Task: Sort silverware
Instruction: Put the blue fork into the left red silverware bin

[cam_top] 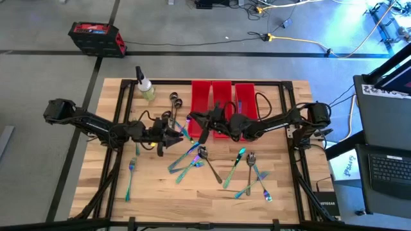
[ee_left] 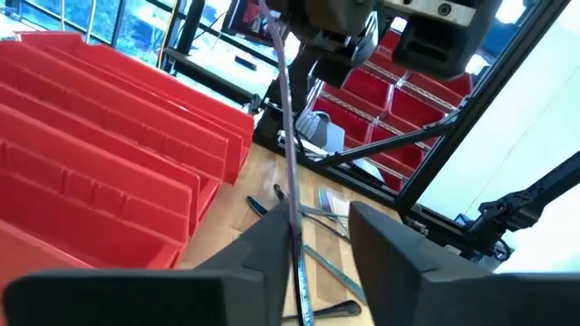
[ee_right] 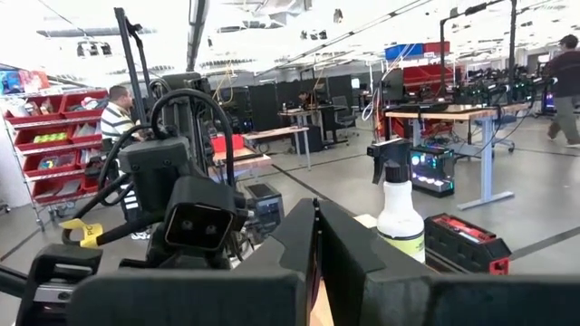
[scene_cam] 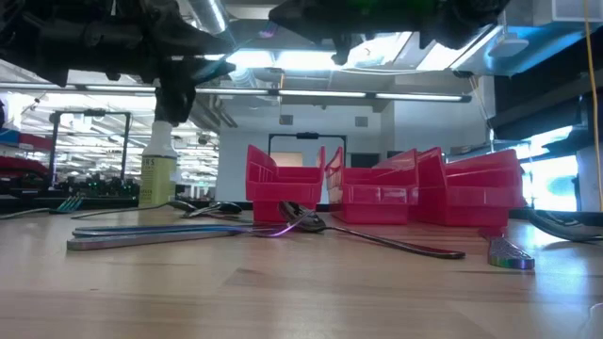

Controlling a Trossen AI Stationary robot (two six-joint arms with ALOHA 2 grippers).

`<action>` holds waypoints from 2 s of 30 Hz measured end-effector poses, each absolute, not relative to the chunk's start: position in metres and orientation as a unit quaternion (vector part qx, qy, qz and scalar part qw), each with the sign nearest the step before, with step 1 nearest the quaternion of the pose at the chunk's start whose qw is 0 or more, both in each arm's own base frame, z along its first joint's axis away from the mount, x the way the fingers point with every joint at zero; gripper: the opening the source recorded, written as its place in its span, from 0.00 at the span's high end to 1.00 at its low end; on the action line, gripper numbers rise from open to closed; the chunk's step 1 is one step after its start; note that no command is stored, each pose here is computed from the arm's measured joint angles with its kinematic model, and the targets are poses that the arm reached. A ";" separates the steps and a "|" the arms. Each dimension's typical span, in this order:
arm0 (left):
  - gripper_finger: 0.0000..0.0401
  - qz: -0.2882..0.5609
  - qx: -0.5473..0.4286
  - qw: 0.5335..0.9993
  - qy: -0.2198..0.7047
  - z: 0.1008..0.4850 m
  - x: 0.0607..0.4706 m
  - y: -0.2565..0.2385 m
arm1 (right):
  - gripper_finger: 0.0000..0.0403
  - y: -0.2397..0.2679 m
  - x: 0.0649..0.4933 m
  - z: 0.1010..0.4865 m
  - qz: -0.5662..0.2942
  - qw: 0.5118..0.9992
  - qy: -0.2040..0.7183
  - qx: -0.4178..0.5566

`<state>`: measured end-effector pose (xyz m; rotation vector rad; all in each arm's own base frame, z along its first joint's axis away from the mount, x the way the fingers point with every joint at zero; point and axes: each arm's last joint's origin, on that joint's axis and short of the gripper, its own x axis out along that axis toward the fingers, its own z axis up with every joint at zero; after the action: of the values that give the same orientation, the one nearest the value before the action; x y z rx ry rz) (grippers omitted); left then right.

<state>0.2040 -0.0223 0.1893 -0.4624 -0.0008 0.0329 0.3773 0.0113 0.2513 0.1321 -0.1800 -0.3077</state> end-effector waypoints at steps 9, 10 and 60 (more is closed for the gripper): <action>0.90 0.011 -0.231 0.973 0.002 0.189 0.204 -0.023 | 1.00 0.010 0.377 0.251 -0.177 0.979 -0.088 0.056; 0.91 0.014 -0.231 0.973 0.002 0.189 0.204 -0.023 | 1.00 0.010 0.377 0.251 -0.178 0.979 -0.088 0.056; 1.00 0.034 -0.231 0.972 0.020 0.184 0.204 -0.021 | 0.69 0.017 0.369 0.273 -0.196 0.965 -0.172 0.015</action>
<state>0.2039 -0.0212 0.1844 -0.4672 0.0412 0.0678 0.3691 0.0174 0.2726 0.0310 -0.3474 -0.3976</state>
